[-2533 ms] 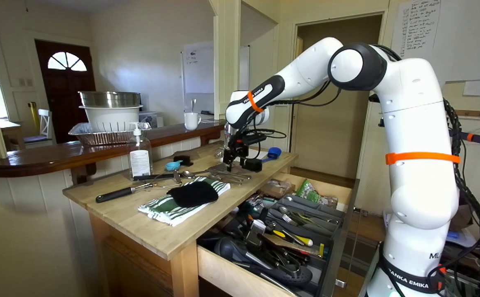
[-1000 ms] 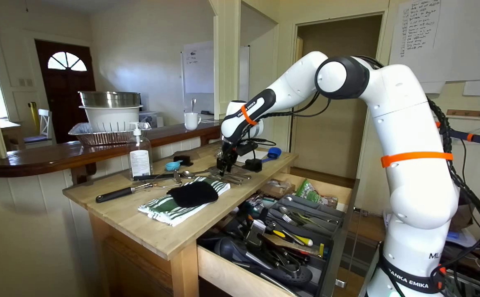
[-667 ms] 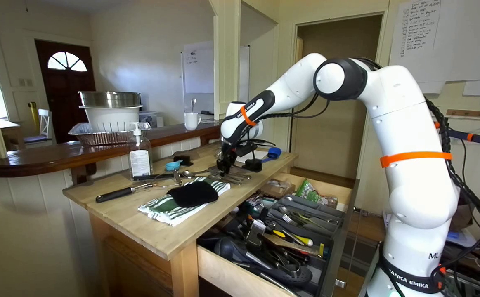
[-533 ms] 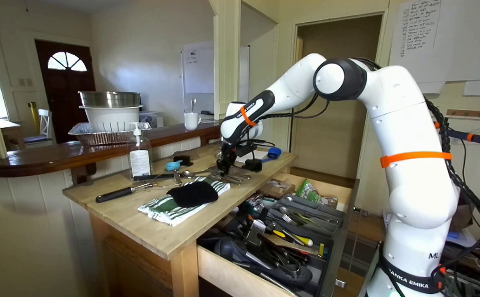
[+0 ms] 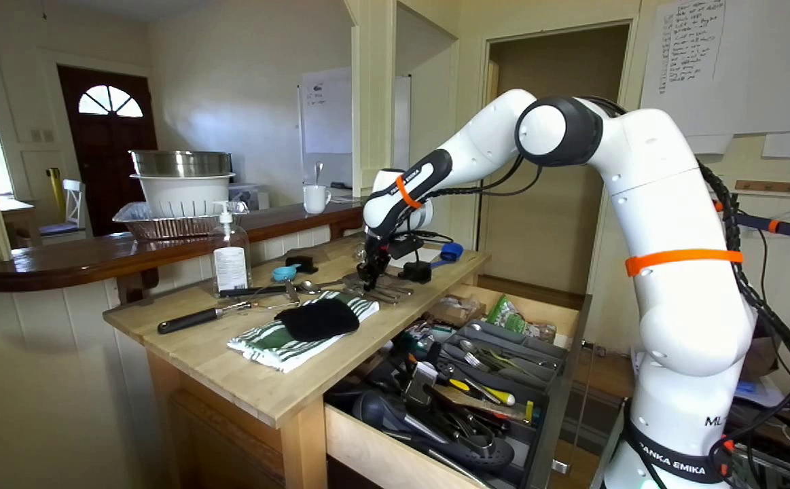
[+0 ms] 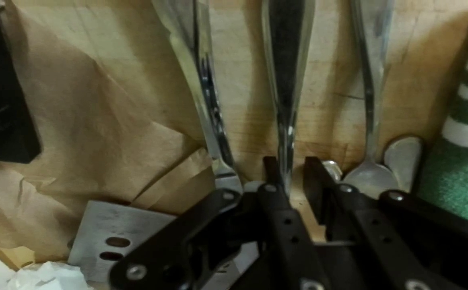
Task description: Move the fork to the right
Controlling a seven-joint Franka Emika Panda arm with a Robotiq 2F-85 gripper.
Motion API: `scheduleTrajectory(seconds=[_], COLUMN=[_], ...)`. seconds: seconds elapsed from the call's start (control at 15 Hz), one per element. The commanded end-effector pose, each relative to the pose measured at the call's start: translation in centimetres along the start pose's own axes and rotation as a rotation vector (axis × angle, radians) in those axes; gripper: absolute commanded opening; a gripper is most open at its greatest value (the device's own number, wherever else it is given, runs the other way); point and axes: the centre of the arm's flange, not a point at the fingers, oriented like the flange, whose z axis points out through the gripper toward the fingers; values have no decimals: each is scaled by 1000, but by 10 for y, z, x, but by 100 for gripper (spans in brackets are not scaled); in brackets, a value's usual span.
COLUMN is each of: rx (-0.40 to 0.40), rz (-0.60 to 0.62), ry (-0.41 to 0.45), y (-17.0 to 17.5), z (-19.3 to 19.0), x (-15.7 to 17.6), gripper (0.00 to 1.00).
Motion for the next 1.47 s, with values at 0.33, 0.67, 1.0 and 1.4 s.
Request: scheduleTrajectory(seconds=[0.33, 0.67, 1.0, 1.4], rx=[22, -30, -63, -65], rz=[-2, 62, 102, 26], ry=[16, -5, 11, 20], y=[1, 9, 56, 66], z=[-12, -62, -65, -28], x=[0, -11, -16, -18], gripper=[0, 2, 2, 2])
